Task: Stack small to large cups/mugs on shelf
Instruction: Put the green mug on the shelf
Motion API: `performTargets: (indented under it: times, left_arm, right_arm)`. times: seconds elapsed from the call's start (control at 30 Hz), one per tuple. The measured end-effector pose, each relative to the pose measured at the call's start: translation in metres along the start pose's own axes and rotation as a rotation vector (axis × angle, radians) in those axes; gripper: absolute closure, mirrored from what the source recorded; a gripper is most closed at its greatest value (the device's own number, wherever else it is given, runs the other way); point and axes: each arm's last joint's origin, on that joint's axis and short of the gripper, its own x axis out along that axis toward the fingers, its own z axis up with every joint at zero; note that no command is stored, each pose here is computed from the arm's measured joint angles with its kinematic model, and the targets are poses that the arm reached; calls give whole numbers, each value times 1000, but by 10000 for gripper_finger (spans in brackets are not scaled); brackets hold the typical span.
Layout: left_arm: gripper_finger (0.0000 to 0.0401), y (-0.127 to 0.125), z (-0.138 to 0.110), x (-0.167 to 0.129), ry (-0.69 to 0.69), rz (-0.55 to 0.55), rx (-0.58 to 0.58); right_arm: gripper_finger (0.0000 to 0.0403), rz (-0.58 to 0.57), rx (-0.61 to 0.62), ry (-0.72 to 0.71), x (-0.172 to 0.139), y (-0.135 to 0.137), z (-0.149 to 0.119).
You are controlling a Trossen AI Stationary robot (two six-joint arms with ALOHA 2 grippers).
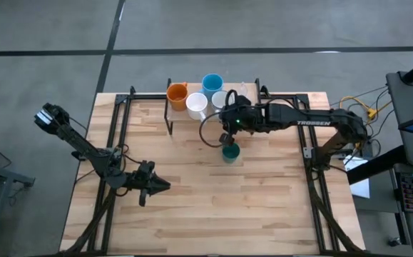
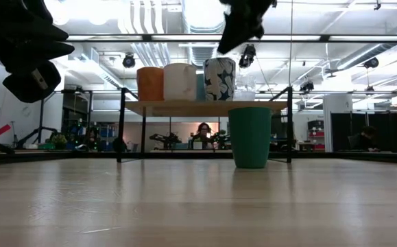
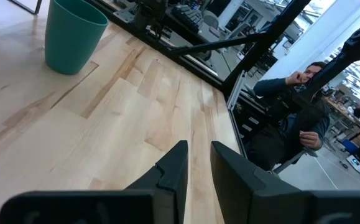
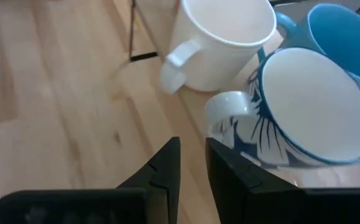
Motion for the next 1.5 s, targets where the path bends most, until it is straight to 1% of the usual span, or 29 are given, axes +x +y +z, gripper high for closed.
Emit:
performTargets:
  times: [0.17, 0.23, 0.3, 0.43, 0.57, 0.7, 0.83, 0.9, 1.0, 1.1, 1.23, 1.5]
  left_arm:
    - [346, 0, 0, 0, -1, 0, 0]
    - [346, 0, 0, 0, -2, 1, -1]
    - [346, 0, 0, 0, -2, 1, -1]
    - [346, 0, 1, 0, -6, -2, -4]
    - [346, 0, 1, 0, -7, -2, -4]
    - [346, 0, 1, 0, -7, -2, -4]
    - [346, 0, 1, 0, -8, 0, -3]
    - [346, 0, 1, 0, -9, 0, -4]
    - [346, 0, 1, 0, -9, 1, -3]
    - [346, 0, 1, 0, -11, 4, -4]
    - [346, 1, 1, 1, -14, 7, -3]
    - [346, 2, 3, 2, -22, 17, -5]
  right_arm:
    - [335, 42, -56, 31, -35, 13, 11]
    - [335, 67, -71, 20, -56, 20, 17]
    - [335, 91, -83, -20, -80, 27, 25]
    - [335, 102, -89, -172, -137, 46, 38]
    - [335, 134, -75, -345, -197, 65, 40]
    - [335, 106, -52, -499, -242, 91, 27]
    - [335, -11, 87, -619, -267, 117, 7]
    - [335, -73, 142, -653, -269, 130, -8]
    - [335, -122, 197, -684, -260, 154, -30]
    - [335, -122, 228, -692, -243, 176, -51]
    - [335, -132, 271, -698, -213, 199, -75]
    - [335, -135, 307, -686, -155, 241, -123]
